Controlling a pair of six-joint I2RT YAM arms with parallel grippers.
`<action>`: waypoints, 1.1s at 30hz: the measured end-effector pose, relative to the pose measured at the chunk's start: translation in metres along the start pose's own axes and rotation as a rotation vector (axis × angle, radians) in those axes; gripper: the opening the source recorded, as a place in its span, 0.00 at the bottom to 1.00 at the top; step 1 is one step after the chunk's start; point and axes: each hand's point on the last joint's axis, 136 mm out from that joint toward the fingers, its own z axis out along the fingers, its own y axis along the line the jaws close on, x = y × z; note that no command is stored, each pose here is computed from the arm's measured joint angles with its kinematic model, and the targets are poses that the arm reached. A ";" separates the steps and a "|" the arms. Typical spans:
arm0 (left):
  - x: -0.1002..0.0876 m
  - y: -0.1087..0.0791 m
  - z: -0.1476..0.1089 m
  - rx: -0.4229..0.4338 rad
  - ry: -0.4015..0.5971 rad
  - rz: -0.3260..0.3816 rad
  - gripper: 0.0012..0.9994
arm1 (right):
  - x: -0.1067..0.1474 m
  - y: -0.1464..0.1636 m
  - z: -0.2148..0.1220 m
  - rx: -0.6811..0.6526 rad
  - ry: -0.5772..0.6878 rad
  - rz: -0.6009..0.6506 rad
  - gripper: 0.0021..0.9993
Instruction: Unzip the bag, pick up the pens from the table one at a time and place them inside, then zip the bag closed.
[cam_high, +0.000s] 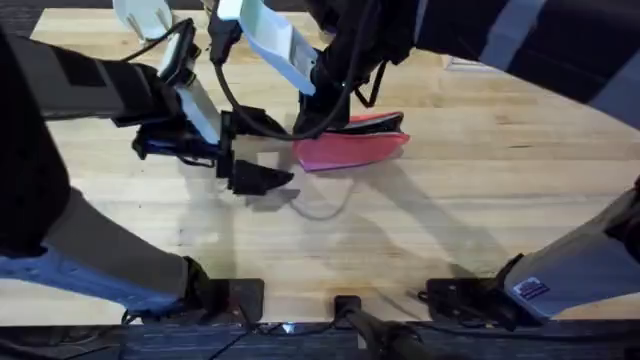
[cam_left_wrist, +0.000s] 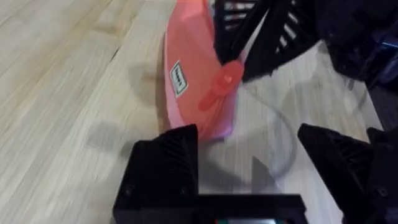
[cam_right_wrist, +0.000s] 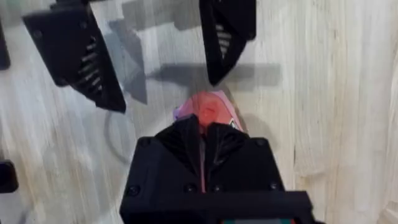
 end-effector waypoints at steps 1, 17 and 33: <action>-0.001 0.000 0.003 0.009 -0.007 0.008 1.00 | 0.000 0.000 0.000 0.000 0.000 0.000 0.03; -0.009 0.005 0.024 0.040 -0.017 0.088 0.37 | 0.001 0.002 0.000 -0.010 0.004 0.002 0.03; -0.009 0.006 0.024 0.039 -0.017 0.067 0.04 | 0.004 0.002 -0.001 -0.022 0.004 0.017 0.03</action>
